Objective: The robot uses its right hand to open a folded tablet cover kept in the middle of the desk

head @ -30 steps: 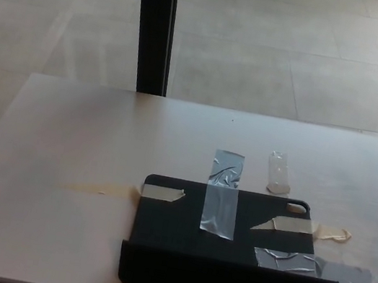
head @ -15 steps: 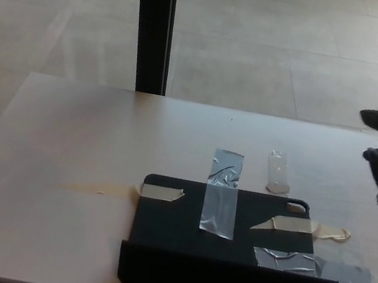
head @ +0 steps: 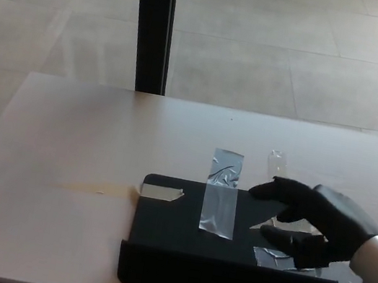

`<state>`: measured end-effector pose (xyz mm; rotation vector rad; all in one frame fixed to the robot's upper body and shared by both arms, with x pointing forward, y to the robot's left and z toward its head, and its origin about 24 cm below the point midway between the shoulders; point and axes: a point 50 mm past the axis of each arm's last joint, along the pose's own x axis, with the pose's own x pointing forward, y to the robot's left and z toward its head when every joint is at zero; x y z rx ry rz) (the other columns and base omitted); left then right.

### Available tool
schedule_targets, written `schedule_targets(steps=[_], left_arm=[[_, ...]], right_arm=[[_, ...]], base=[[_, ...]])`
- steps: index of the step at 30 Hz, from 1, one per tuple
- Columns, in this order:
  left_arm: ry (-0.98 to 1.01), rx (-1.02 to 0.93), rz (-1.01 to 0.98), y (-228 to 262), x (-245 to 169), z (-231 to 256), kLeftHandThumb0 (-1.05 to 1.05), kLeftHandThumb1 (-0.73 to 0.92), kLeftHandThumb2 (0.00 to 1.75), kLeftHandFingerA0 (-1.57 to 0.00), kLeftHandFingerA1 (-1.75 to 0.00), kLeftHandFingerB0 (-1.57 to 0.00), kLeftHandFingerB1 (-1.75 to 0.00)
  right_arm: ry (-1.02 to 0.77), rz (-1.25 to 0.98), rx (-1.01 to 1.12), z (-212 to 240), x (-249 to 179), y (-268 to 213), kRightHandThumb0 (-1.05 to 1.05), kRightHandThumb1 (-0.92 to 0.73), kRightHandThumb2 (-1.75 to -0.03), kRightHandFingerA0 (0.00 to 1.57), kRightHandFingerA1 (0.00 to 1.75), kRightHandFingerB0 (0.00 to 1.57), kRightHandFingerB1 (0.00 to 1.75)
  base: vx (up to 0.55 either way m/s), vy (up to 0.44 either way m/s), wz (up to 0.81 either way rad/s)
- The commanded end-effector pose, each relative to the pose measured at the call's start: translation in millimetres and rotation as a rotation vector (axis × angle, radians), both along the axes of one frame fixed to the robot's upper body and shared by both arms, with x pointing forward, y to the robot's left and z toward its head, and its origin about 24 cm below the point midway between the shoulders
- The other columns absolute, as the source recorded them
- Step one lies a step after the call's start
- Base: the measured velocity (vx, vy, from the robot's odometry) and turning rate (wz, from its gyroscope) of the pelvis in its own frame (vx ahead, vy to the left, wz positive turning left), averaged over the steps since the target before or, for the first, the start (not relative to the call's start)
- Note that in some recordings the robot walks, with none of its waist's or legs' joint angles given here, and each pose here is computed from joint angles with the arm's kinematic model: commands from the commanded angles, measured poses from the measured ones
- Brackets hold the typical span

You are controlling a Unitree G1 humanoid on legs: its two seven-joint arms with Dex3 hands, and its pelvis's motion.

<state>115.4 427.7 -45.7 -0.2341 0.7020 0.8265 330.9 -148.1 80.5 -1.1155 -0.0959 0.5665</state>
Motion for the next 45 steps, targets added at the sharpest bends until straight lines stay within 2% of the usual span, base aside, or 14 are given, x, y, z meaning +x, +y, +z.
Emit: schedule_targets(steps=[1,9,10,11,12,13,18,19,20,21,23,26,30,45], left_arm=[[-0.052,0.01,0.047,16.1,-3.7,15.7,-0.82,0.89,0.67,-0.63,-0.78,-0.38,-0.62],[-0.055,0.026,0.04,18.2,0.7,20.0,-0.79,0.91,0.68,-0.64,-0.78,-0.37,-0.62],[-0.057,0.026,0.048,18.3,2.2,20.5,-0.79,0.9,0.67,-0.67,-0.79,-0.39,-0.62],[-0.062,0.026,0.051,18.6,3.9,21.5,-0.79,0.9,0.67,-0.66,-0.79,-0.39,-0.62],[-0.069,0.028,0.056,20.2,7.5,24.9,-0.82,0.67,1.02,-0.66,-0.8,-0.38,-0.65],[-0.072,0.029,0.059,21.0,8.9,26.4,-0.79,0.89,0.67,-0.66,-0.79,-0.39,-0.61],[-0.088,0.037,0.053,23.5,13.8,31.9,-0.79,0.9,0.66,-0.71,-0.81,-0.39,-0.62],[-0.087,0.04,0.048,23.7,14.5,32.4,-0.79,0.91,0.68,-0.7,-0.81,-0.38,-0.62],[-0.086,0.048,0.037,23.7,15.6,33.2,-0.79,0.92,0.68,-0.68,-0.8,-0.38,-0.62],[-0.084,0.049,0.035,23.7,15.9,33.2,-0.8,0.91,0.66,-0.69,-0.82,-0.39,-0.63],[-0.086,0.049,0.03,23.1,17.0,33.1,-0.79,0.91,0.67,-0.66,-0.82,-0.38,-0.63],[-0.083,0.05,0.029,22.5,18.5,32.9,-0.8,0.91,0.67,-0.66,-0.79,-0.37,-0.6],[-0.093,0.047,0.037,23.5,20.0,35.0,-0.8,0.9,0.66,-0.73,-0.8,-0.38,-0.62],[-0.098,0.052,0.032,23.7,23.0,36.6,-0.81,0.9,0.65,-0.75,-0.81,-0.38,-0.61]], right_arm=[[0.044,0.291,-0.466,-28.4,-8.3,32.1,-0.97,-0.92,-0.75,0.41,0.62,0.29,0.38],[0.051,0.353,-0.602,-54.1,-17.5,40.7,-1.03,-0.92,-0.77,0.48,0.82,0.27,0.42],[0.053,0.353,-0.611,-58.7,-19.7,39.6,-1.0,-0.74,-1.19,0.56,0.88,0.23,0.51],[0.051,0.351,-0.619,-61.7,-21.2,38.9,-1.05,-0.92,-0.76,0.58,0.93,0.28,0.43],[0.058,0.343,-0.619,-63.5,-22.6,39.0,-0.98,-0.72,-1.17,0.55,0.85,0.22,0.51],[0.051,0.345,-0.619,-63.9,-24.3,39.0,-1.04,-0.92,-0.71,0.62,1.13,0.3,0.41],[-0.052,0.399,-0.662,-59.2,-43.1,41.8,-1.05,-0.92,-0.71,0.7,1.15,0.33,0.44],[-0.05,0.406,-0.686,-57.4,-45.8,43.2,-1.05,-0.78,-1.27,0.65,1.02,0.23,0.51],[-0.06,0.421,-0.707,-55.1,-50.9,45.1,-1.05,-0.92,-0.76,0.72,1.24,0.32,0.44],[-0.058,0.436,-0.704,-53.4,-57.2,46.9,-1.05,-0.76,-1.26,0.7,1.09,0.25,0.5],[-0.051,0.453,-0.699,-49.9,-68.5,49.2,-1.05,-0.92,-0.73,0.6,0.93,0.31,0.42],[-0.033,0.442,-0.674,-49.8,-84.3,50.5,-1.05,-0.78,-1.22,0.61,0.91,0.24,0.51],[-0.003,0.335,-0.545,-56.3,-101.6,44.8,-1.05,-0.92,-0.75,0.49,0.84,0.28,0.39],[-0.11,0.019,-0.187,-65.1,-165.8,17.5,-0.93,-0.82,-1.19,0.48,0.65,0.31,0.51]], base=[[0.0,0.0,0.0],[0.0,0.0,0.0],[0.0,0.0,0.0],[0.0,0.0,0.0],[0.0,0.0,0.0],[0.0,0.0,0.0],[0.0,0.0,0.0],[0.0,0.0,0.0],[0.0,0.0,0.0],[0.0,0.0,0.0],[0.0,0.0,0.0],[0.0,0.0,0.0],[0.0,0.0,0.0],[0.0,0.0,0.0]])
